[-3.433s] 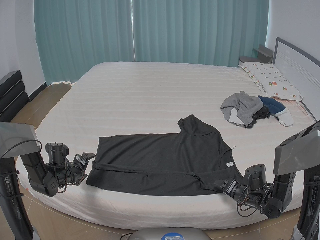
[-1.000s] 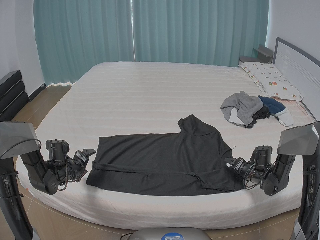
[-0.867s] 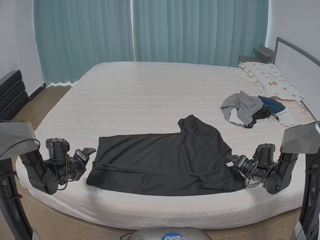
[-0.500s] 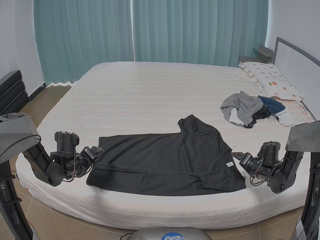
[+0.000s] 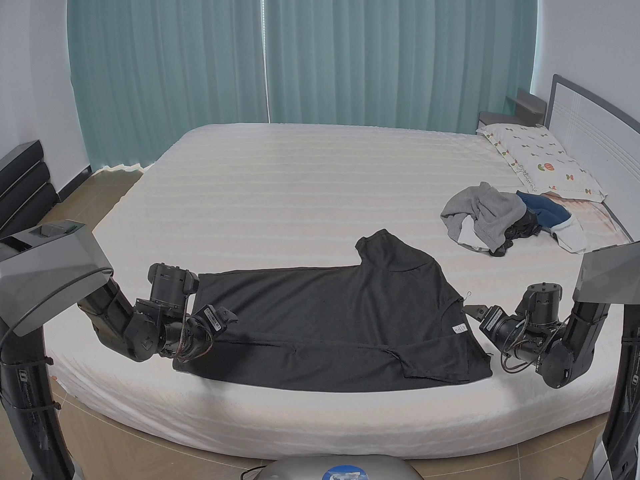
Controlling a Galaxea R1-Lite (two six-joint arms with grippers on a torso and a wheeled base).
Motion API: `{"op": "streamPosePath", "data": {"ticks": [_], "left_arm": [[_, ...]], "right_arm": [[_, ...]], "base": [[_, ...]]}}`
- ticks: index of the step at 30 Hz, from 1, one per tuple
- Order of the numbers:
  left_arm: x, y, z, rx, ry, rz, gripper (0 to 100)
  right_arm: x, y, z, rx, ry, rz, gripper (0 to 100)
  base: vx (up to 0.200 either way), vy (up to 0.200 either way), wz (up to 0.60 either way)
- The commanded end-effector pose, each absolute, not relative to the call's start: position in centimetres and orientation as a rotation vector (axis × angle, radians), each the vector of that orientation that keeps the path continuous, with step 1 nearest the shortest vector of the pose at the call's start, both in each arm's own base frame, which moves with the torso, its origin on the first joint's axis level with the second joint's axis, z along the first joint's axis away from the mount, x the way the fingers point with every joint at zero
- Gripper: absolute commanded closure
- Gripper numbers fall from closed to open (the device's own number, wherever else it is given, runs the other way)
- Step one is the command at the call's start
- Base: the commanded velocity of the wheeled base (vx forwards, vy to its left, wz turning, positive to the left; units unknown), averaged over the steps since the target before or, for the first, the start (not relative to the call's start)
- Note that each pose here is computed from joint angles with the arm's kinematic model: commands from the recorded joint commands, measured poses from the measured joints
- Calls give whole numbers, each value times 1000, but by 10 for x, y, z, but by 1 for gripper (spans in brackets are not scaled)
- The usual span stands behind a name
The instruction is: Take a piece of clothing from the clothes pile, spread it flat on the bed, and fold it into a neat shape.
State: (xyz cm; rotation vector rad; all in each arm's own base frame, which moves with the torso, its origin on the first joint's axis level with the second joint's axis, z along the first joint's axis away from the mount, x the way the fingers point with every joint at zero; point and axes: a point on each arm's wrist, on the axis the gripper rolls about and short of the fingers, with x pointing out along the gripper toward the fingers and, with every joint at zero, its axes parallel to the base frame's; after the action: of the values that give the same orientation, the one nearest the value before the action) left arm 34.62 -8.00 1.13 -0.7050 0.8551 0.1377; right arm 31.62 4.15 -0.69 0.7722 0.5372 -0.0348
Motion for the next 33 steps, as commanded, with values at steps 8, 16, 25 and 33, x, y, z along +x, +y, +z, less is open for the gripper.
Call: {"op": "streamPosePath", "data": {"ticks": [8, 16, 25, 33], "left_arm": [[388, -66, -5, -741, 794, 212, 0], [422, -36, 7, -939, 645, 317, 0], [415, -7, 39, -1002, 616, 364, 0], [357, -5, 54, -911, 748, 276, 0]], "right_arm": [[316, 42, -9, 771, 545, -36, 0], [315, 42, -11, 771, 551, -41, 0], [310, 41, -11, 771, 539, -35, 0], [309, 41, -8, 772, 529, -34, 0]], "base": [[0, 0, 0], [0, 0, 0], [0, 0, 0], [0, 0, 0]]}}
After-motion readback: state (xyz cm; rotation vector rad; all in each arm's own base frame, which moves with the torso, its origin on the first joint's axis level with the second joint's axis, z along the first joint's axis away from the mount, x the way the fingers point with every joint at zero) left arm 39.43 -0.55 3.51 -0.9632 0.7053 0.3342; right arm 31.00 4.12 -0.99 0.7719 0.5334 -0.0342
